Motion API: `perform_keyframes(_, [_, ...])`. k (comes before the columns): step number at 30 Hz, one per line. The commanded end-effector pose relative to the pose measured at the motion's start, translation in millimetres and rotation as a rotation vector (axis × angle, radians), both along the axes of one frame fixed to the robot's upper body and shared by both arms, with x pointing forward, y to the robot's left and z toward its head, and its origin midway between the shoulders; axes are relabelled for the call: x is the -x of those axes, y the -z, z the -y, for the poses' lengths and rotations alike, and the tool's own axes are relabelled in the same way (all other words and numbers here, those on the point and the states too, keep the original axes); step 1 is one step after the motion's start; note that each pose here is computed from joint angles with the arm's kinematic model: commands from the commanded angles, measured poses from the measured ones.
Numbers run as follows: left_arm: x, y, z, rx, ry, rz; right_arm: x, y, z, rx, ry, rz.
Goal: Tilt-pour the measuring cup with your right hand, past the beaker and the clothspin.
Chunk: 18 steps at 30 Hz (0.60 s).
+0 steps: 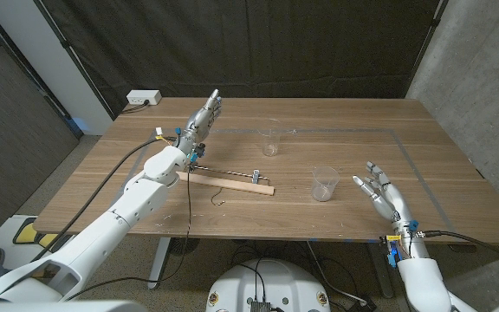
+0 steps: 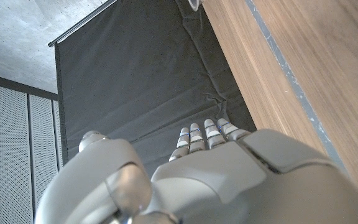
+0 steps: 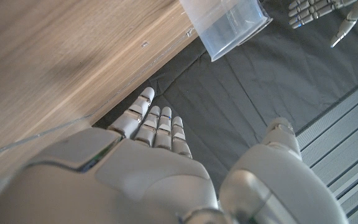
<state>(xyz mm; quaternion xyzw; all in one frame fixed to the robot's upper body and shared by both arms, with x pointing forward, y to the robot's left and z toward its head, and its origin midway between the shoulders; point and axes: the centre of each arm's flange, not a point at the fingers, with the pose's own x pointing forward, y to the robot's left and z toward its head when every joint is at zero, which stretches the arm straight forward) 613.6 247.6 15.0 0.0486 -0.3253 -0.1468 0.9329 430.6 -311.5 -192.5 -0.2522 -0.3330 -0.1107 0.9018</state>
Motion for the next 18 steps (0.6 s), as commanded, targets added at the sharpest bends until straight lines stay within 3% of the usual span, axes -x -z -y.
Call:
perform_keyframes(1, [4.1, -2.0, 0.7, -0.005, -0.007, 0.007, -0.8, -1.1, -0.4, 0.166, 0.135, 0.003])
perform_keyframes(18, [2.3, -6.3, -2.4, 0.005, -0.020, 0.011, -12.6, 5.0, -5.6, 0.318, 0.250, -0.036])
